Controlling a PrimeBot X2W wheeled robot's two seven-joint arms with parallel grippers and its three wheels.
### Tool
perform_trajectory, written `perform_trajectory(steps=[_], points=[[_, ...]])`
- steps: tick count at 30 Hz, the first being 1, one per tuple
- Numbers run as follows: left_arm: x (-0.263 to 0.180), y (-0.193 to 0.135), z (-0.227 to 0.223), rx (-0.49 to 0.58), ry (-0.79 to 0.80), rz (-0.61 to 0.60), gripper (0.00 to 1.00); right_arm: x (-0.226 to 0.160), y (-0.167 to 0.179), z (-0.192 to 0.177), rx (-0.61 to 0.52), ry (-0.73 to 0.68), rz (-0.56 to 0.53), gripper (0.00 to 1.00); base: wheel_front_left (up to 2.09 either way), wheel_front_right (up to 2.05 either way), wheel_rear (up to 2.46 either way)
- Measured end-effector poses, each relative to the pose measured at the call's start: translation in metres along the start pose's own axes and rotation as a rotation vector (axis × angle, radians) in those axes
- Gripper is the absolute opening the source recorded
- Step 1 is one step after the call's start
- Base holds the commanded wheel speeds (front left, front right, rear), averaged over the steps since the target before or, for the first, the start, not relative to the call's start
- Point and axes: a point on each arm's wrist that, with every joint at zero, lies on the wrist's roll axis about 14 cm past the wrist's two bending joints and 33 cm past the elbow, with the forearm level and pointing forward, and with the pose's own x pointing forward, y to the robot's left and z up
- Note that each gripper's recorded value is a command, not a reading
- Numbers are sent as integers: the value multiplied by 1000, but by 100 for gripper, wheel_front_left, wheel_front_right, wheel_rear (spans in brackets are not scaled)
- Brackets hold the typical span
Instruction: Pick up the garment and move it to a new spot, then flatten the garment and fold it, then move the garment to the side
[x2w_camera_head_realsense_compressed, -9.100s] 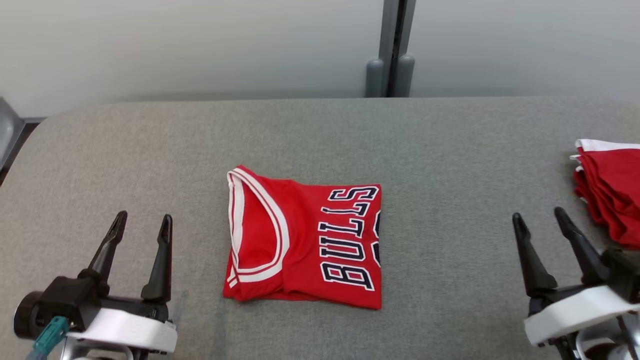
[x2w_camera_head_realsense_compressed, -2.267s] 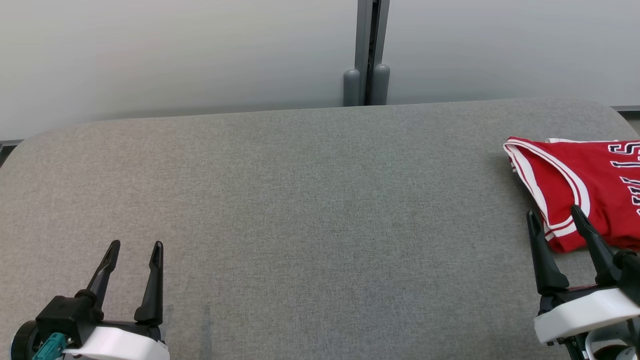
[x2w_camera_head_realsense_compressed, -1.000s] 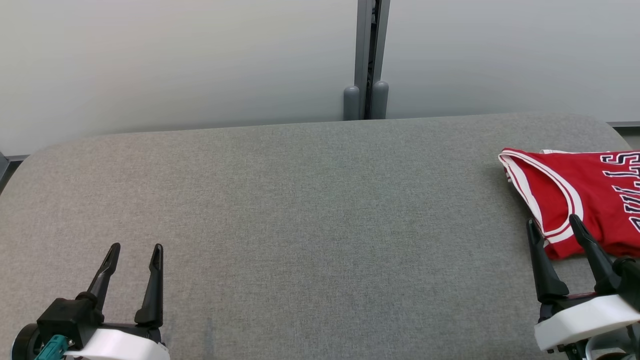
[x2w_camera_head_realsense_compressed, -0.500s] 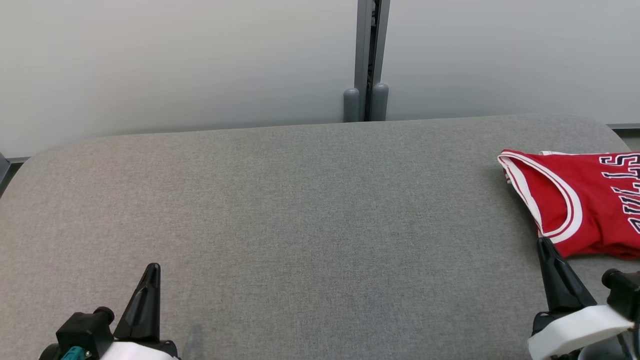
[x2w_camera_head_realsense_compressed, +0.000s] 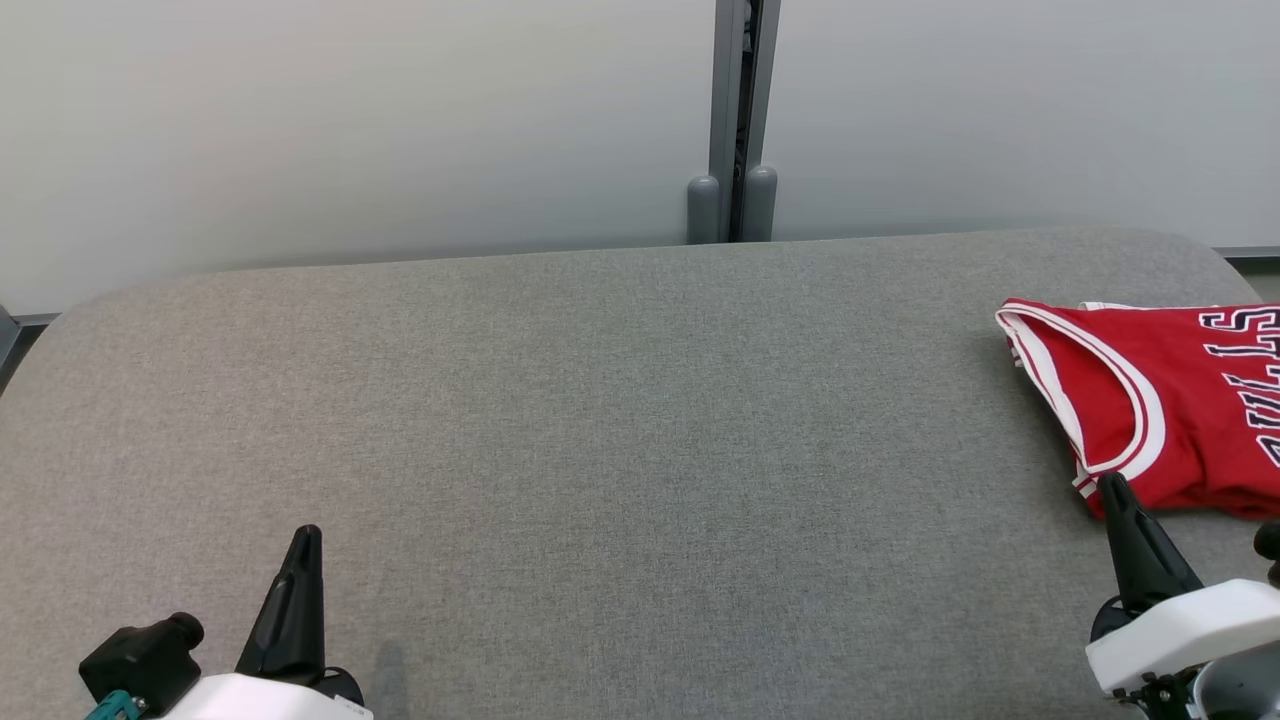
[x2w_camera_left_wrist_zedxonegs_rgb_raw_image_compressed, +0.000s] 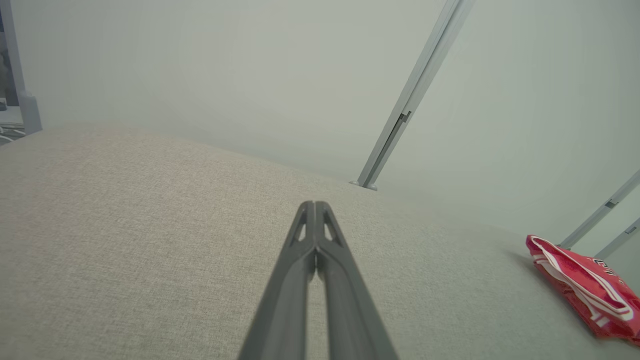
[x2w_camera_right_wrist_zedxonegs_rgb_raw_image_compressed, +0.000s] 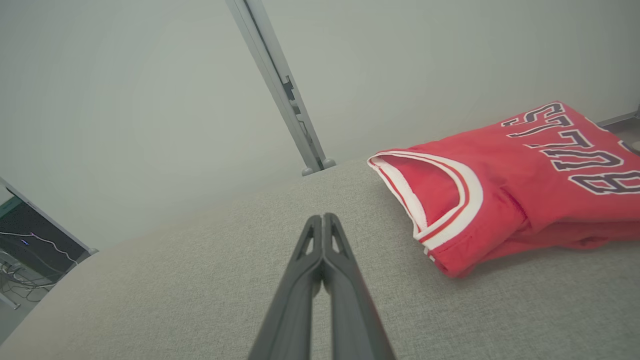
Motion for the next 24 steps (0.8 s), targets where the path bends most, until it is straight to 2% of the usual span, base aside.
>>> perform_trajectory(steps=[24], points=[[9,-8,0,-364,-17,12,0,16,-14,-1,360,38,-17,0,0,0,0]])
